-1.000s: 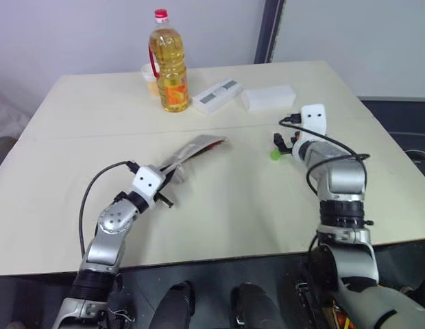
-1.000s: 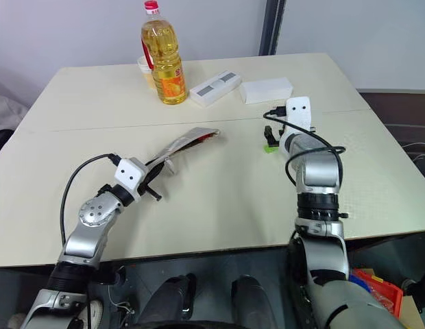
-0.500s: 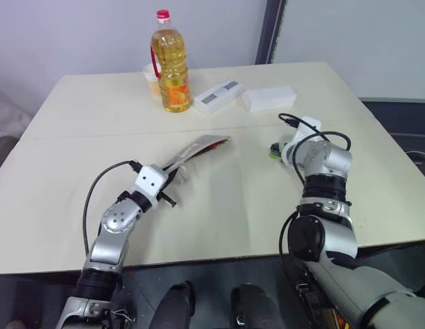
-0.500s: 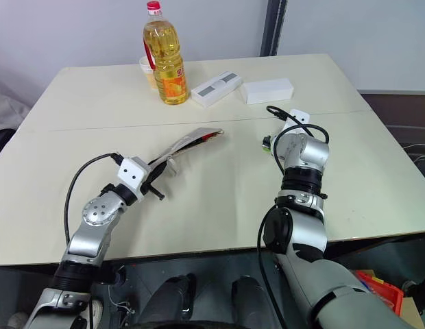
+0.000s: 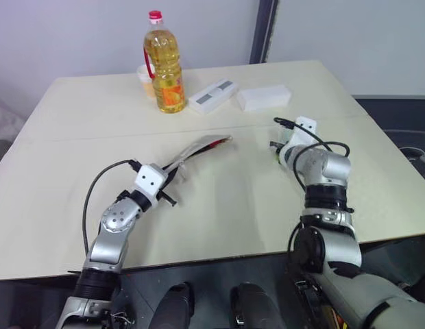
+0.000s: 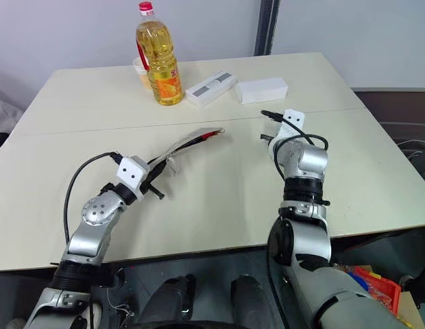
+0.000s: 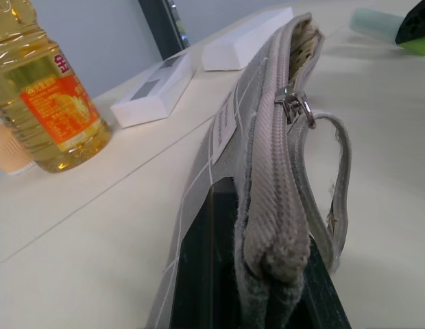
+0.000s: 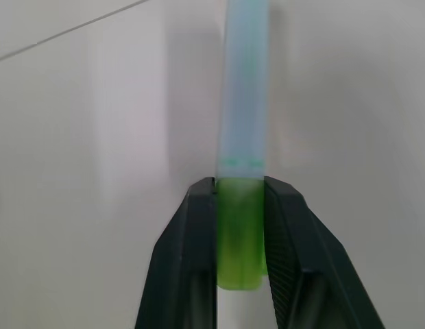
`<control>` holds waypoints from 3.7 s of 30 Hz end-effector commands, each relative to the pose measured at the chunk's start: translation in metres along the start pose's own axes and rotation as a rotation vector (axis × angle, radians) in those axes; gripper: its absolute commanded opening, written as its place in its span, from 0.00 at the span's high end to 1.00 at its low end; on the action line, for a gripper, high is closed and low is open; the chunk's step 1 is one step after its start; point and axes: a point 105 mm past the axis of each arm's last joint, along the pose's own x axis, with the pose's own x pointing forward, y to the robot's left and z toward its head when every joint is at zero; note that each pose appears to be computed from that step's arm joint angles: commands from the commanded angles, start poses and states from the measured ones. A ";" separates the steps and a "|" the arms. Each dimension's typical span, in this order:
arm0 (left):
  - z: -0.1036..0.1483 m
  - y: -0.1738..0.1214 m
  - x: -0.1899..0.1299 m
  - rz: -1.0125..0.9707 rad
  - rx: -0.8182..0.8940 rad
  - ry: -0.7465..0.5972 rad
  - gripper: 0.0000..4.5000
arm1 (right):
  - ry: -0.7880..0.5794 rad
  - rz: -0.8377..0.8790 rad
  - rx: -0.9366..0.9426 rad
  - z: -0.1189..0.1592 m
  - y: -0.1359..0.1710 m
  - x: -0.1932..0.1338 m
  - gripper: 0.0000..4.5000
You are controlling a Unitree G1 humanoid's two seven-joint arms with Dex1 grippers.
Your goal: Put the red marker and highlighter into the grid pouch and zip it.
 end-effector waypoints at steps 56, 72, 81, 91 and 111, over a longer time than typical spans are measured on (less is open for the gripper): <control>0.032 -0.030 -0.012 -0.310 0.045 -0.052 1.00 | -0.596 0.711 -1.809 -0.008 0.121 -0.101 0.91; 0.040 -0.022 -0.001 -0.264 0.014 -0.053 1.00 | -0.710 0.725 -1.595 0.023 0.117 -0.120 0.02; 0.035 -0.010 0.014 -0.163 -0.034 -0.052 1.00 | -0.642 0.799 -1.163 0.046 0.090 -0.137 0.02; 0.032 -0.007 0.038 -0.035 -0.062 -0.044 1.00 | -0.465 0.933 -0.541 0.028 0.097 -0.137 0.02; 0.053 -0.022 0.054 -0.031 -0.139 -0.133 1.00 | -0.346 0.851 -0.349 0.000 0.150 -0.106 0.13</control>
